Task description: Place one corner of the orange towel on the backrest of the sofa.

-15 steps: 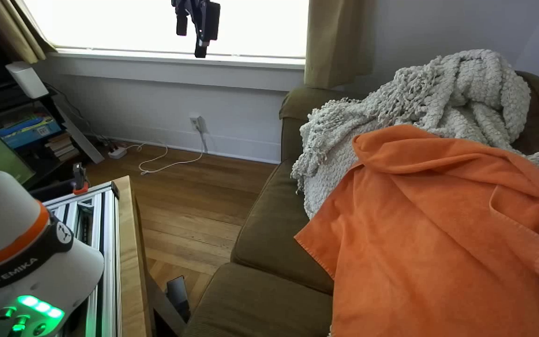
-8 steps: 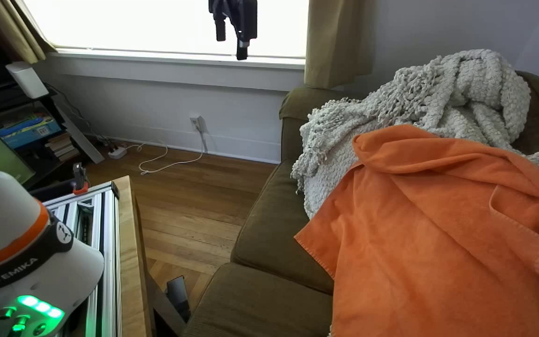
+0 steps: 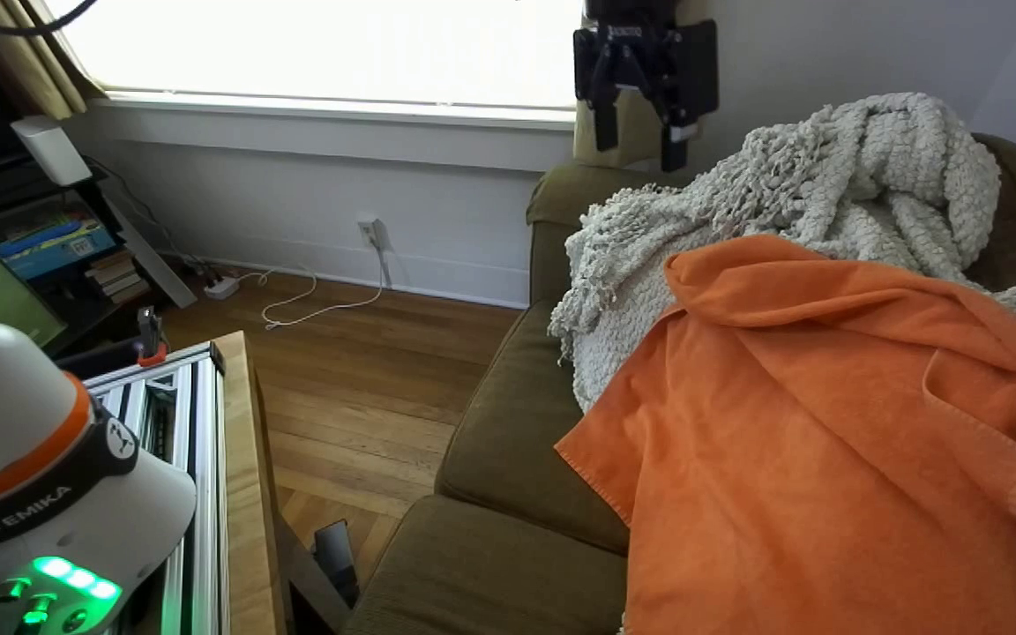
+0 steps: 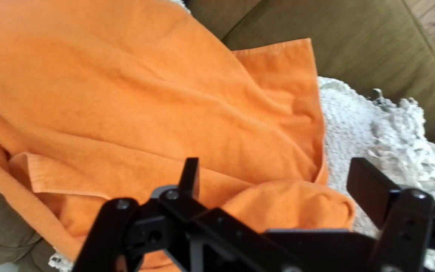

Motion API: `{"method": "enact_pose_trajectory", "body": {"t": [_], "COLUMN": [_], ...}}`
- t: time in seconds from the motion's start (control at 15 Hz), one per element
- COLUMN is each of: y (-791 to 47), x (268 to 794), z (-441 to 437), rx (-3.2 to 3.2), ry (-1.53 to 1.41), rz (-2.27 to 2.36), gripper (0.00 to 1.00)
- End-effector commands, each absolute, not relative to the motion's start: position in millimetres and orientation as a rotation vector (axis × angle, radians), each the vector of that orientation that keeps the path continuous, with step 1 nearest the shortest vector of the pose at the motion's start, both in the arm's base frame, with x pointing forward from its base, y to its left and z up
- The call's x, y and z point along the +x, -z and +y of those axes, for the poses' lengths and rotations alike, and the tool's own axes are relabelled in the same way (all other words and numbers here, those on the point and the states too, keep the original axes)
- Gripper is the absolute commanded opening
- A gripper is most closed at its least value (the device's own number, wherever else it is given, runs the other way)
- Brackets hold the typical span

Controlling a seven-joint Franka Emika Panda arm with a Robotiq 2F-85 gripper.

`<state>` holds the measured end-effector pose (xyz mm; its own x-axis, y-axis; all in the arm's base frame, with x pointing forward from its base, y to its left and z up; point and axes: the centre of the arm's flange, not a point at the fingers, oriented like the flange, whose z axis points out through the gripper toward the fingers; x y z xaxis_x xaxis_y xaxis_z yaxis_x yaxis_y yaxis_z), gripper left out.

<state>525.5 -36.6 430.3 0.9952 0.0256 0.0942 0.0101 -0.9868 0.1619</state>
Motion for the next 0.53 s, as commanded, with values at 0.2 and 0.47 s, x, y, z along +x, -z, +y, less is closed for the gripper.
{"method": "enact_pose_trajectory", "body": {"t": [0.2, 0.47], "y": [-362, -330], "x": [588, 609], "z": [-112, -165], "rx": [2.821, 2.848], "ry": [-0.067, -0.050], "rz": [-0.130, -0.379], "gripper": [1.00, 1.00]}}
